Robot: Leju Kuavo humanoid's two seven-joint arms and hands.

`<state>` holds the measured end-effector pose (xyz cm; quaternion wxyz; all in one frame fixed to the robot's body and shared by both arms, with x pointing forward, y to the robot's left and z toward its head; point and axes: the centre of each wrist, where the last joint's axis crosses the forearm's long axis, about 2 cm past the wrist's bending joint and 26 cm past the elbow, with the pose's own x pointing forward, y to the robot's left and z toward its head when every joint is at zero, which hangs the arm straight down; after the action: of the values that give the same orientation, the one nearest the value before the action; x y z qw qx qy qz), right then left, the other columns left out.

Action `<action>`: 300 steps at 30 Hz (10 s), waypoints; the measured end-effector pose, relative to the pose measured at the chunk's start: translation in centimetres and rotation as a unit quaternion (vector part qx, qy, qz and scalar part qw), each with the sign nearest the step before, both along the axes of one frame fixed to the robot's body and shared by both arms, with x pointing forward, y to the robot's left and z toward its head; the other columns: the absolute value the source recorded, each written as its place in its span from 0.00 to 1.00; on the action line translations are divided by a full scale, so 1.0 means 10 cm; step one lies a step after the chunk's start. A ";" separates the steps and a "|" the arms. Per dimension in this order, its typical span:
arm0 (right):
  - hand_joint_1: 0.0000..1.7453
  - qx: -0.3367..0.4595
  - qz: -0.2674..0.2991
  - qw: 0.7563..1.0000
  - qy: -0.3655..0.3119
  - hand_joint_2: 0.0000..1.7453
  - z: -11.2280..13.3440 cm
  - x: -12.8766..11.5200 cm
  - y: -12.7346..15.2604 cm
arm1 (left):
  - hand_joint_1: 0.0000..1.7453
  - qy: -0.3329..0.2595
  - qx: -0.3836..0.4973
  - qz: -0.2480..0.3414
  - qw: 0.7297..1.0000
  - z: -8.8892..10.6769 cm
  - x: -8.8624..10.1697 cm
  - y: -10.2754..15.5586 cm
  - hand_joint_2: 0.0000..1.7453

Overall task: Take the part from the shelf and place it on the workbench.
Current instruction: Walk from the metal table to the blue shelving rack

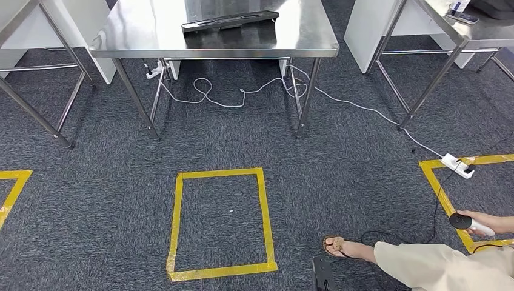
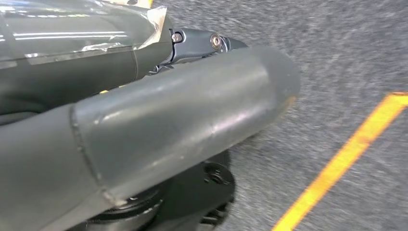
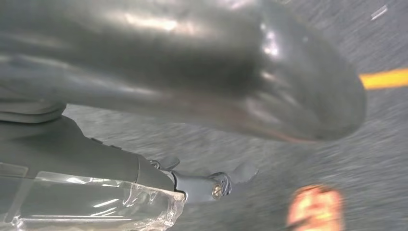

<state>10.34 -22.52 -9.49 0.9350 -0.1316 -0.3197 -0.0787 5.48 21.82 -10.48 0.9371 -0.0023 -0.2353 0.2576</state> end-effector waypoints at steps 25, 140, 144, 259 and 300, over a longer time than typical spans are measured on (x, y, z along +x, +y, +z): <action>0.00 -0.005 -0.031 0.999 0.045 0.00 -0.07 -0.19 -0.22 | 0.00 0.020 0.008 -0.018 1.000 0.00 -0.04 -0.05 0.00; 0.00 -0.017 -0.092 0.990 0.108 0.00 -0.12 -0.43 -0.39 | 0.00 0.028 0.023 -0.071 0.997 0.01 0.01 -0.05 0.00; 0.00 -0.020 -0.091 0.990 0.109 0.00 -0.12 -0.43 -0.41 | 0.00 0.028 0.023 -0.071 0.997 0.01 0.00 -0.06 0.00; 0.00 -0.017 -0.087 0.989 0.115 0.00 -0.12 -0.43 -0.32 | 0.00 0.031 0.032 -0.073 0.996 0.01 -0.01 -0.05 0.00; 0.00 -0.023 -0.124 0.983 0.133 0.00 -0.13 -0.53 -0.41 | 0.00 0.015 0.030 -0.112 0.993 0.01 0.00 -0.06 0.00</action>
<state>5.01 -26.62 -10.82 0.9489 -0.2010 -0.1754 -0.1689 5.52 21.22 -10.39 0.9633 0.0034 -0.2267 0.1438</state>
